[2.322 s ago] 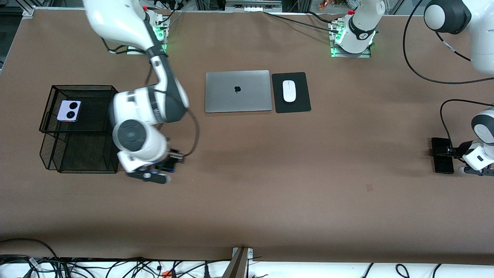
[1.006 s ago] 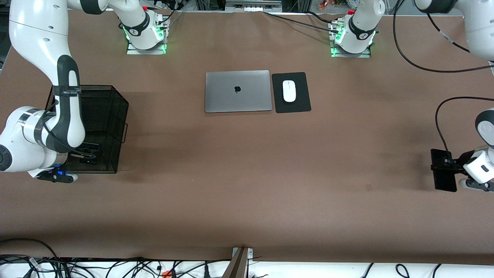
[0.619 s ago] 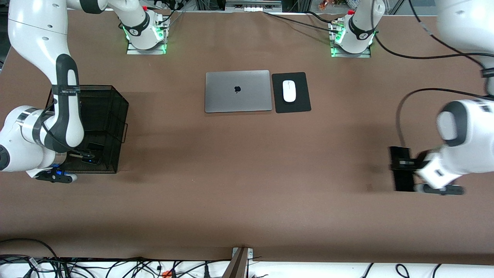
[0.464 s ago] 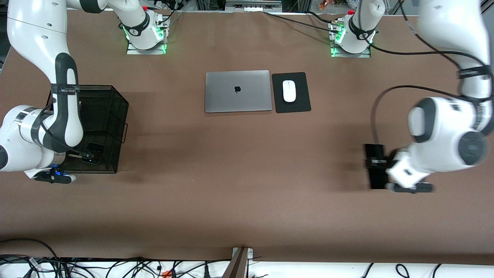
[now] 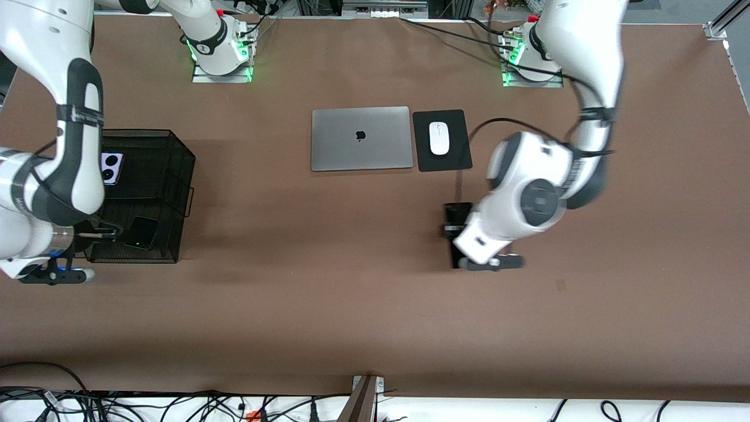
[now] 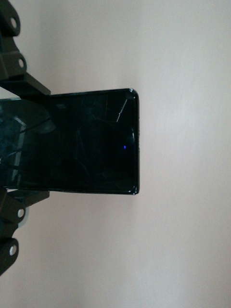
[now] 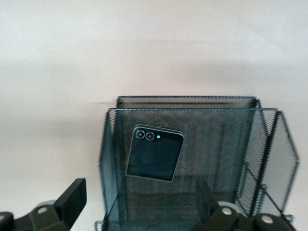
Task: Place phones with both arms
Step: 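Carry the slab phone with the left gripper and set it down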
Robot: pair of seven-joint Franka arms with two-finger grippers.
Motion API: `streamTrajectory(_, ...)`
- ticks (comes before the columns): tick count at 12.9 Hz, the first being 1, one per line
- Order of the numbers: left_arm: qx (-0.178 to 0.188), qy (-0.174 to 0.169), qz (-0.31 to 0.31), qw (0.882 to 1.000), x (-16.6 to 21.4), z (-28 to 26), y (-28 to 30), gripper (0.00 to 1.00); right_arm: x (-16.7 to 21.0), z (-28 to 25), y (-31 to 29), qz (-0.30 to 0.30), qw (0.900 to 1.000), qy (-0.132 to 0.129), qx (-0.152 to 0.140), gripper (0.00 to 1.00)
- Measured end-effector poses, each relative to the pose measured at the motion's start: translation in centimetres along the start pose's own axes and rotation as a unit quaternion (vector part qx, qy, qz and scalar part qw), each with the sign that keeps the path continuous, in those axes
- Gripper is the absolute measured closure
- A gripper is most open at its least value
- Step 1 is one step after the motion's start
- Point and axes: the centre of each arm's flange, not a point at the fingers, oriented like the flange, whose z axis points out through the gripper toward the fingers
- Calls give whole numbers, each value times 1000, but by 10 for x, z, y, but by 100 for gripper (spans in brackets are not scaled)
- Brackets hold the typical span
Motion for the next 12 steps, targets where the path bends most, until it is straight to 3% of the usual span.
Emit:
streamTrajectory(6, -16, 64, 5, 998, -50, 117, 107, 22, -11, -36, -20, -18, 1000, 1, 8, 0)
streamTrajectory(12, -19, 69, -16, 997, -65, 157, 139, 22, -7, -34, -60, -46, 999, -3, 4, 0)
